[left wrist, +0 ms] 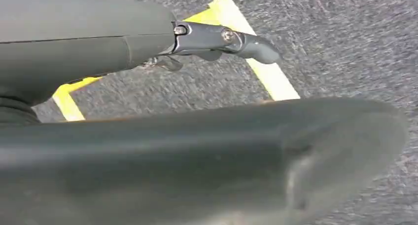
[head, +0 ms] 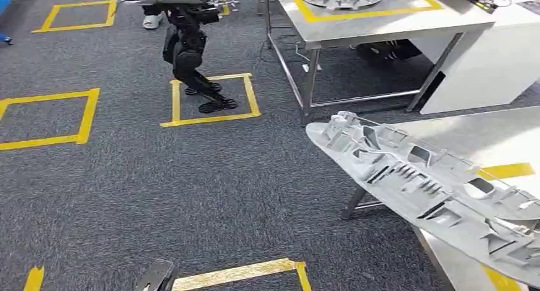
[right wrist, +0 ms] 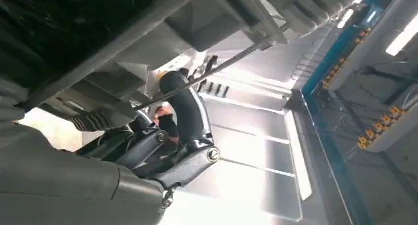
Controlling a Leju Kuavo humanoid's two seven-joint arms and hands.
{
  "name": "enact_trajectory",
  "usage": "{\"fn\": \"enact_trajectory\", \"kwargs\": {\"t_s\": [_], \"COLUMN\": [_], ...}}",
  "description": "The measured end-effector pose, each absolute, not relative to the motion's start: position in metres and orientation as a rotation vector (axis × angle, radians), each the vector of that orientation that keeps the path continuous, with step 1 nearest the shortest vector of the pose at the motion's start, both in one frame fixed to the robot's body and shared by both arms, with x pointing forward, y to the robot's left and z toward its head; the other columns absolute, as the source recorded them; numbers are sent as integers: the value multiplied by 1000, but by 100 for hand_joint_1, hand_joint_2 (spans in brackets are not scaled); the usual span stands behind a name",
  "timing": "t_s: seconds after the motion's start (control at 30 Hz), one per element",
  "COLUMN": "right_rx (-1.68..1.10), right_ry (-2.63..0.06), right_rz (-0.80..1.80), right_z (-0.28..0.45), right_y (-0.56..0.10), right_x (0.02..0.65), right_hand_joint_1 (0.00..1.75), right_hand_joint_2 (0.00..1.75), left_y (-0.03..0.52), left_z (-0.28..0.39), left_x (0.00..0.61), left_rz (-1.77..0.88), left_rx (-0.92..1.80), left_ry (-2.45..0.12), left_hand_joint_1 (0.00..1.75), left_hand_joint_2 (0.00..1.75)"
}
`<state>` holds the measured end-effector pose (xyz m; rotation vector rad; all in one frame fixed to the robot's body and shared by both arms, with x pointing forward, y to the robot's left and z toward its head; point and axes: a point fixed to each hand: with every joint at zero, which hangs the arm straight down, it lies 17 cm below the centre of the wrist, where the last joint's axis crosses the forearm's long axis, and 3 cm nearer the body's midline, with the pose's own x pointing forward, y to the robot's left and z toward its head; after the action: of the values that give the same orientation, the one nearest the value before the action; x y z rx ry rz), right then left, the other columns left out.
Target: Take the parts from the cabinet and place them on the table.
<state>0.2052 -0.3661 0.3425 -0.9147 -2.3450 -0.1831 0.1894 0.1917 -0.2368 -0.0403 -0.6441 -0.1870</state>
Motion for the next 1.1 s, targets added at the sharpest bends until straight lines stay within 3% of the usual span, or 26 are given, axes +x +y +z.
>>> {"fn": "enact_trajectory", "kwargs": {"t_s": [1.1], "right_rx": [-905], "right_ry": [-2350], "right_rz": [-180], "right_z": [341], "right_y": [-359], "right_x": [212], "right_hand_joint_1": [175], "right_hand_joint_2": [175], "left_y": [194], "left_z": [-237], "left_x": [183], "left_rz": [-138], "left_rx": [-46], "left_ry": [-648], "left_hand_joint_1": [0], "left_hand_joint_2": [0]}}
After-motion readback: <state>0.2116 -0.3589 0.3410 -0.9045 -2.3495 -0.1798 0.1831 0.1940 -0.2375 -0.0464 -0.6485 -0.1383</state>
